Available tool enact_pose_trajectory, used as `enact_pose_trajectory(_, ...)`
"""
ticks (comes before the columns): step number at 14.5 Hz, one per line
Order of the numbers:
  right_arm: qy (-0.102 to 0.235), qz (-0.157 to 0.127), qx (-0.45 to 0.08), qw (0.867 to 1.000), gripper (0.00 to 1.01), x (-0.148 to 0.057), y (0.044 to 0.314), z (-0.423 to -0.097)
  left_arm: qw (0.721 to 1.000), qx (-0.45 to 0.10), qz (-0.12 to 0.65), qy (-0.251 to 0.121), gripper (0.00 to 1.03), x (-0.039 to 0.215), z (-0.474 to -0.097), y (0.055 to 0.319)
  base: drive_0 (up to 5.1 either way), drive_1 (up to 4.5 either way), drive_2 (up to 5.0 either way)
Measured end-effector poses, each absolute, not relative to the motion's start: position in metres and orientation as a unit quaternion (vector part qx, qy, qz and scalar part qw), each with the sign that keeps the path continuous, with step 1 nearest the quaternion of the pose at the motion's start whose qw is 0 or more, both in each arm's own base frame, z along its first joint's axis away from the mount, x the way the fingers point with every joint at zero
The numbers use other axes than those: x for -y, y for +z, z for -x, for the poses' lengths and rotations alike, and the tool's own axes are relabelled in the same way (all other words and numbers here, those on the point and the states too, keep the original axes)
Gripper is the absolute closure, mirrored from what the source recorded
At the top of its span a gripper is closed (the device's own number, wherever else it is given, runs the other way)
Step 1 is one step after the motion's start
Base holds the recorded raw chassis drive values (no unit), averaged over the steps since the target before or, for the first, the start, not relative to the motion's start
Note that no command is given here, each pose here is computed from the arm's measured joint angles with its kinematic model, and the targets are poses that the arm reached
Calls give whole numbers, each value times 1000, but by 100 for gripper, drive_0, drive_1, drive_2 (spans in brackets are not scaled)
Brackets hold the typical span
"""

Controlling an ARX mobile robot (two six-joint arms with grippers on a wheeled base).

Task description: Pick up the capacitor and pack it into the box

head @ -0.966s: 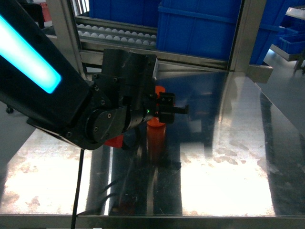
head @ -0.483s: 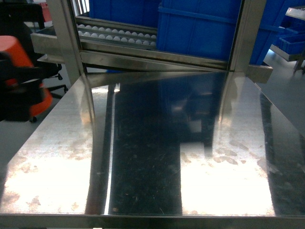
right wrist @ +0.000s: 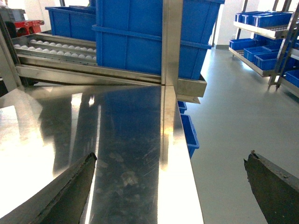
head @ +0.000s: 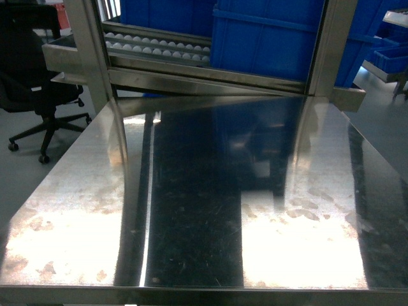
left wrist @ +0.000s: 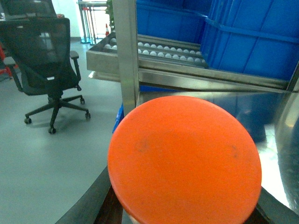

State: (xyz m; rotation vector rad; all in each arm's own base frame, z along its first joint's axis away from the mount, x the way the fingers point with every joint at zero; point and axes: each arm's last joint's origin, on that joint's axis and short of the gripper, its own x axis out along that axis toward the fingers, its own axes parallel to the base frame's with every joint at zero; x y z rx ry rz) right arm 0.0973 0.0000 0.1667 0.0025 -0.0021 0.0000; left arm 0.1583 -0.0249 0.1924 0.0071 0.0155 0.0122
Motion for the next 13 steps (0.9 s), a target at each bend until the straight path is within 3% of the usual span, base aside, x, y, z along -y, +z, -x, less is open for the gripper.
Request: enact_pose_trajectory(13,0,-1,1,1000,3,0,167,-97,1000,9,-1,-1,58,0,-126,171,0,0,0)
